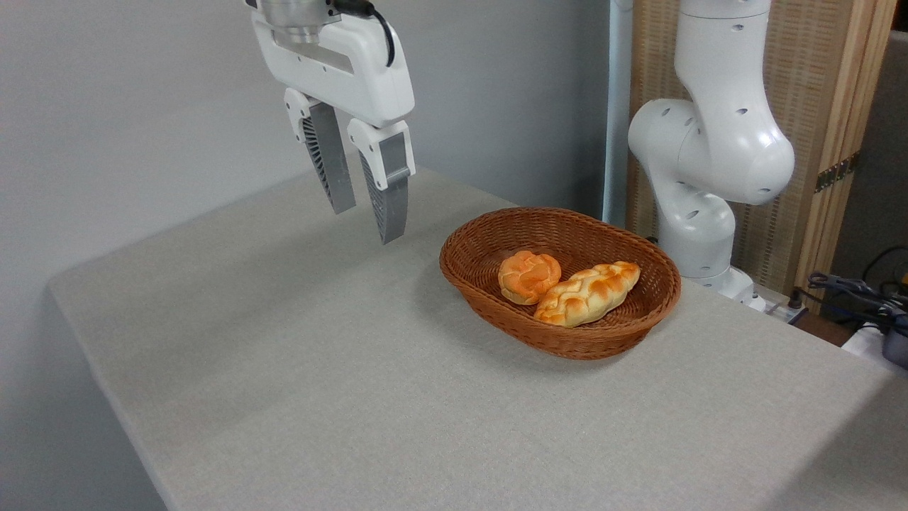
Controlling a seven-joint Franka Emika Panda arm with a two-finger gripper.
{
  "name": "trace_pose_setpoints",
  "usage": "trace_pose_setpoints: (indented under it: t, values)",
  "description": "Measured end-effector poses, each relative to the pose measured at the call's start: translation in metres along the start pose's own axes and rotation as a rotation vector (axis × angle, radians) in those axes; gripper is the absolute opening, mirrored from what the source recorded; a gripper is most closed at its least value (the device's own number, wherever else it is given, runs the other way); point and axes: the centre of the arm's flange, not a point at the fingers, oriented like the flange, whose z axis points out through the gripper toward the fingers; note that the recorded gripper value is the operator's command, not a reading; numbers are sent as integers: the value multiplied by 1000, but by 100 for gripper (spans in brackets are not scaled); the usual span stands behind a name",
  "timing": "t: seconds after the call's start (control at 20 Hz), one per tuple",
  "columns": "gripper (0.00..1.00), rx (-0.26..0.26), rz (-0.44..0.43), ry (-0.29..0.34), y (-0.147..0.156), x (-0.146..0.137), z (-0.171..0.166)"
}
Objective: Put bread into the basket
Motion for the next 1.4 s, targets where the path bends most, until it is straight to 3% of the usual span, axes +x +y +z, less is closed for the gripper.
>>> trace_pose_setpoints:
  t: [0.75,1.4]
  values:
    - [100,-14,-29,-18,-18,-3,21]
    - [100,-8,-9,-10,-28,-11,20]
